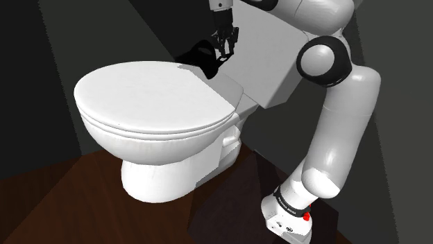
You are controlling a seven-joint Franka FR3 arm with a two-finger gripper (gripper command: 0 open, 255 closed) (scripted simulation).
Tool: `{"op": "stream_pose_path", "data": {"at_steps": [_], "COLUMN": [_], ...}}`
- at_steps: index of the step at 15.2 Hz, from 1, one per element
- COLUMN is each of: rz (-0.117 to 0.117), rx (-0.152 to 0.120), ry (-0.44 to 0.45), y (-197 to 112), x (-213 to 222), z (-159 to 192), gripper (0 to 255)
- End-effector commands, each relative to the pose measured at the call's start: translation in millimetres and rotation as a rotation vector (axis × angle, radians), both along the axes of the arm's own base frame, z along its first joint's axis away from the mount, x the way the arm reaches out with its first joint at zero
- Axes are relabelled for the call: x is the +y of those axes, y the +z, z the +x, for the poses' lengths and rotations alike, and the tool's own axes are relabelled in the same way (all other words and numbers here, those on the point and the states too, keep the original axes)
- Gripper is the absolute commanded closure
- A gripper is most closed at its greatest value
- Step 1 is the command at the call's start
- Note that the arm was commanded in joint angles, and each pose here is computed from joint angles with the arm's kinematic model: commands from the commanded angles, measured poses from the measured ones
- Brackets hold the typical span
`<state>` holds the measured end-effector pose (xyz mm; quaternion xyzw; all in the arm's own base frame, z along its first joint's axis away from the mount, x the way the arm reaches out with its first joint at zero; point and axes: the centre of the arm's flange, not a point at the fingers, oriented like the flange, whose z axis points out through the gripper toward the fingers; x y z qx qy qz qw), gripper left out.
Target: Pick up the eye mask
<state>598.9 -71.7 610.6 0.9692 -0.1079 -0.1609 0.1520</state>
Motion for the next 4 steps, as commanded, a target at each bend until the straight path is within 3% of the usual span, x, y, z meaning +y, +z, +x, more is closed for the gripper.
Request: {"op": "stream_pose_path", "data": {"at_steps": [1, 4], "rz": [0.0, 0.0], "rx": [0.0, 0.0], "ry": [0.0, 0.0], "y": [12.3, 18.3], "x": [0.6, 0.6], "z": [-1.9, -2.0], "gripper": [255, 255]}}
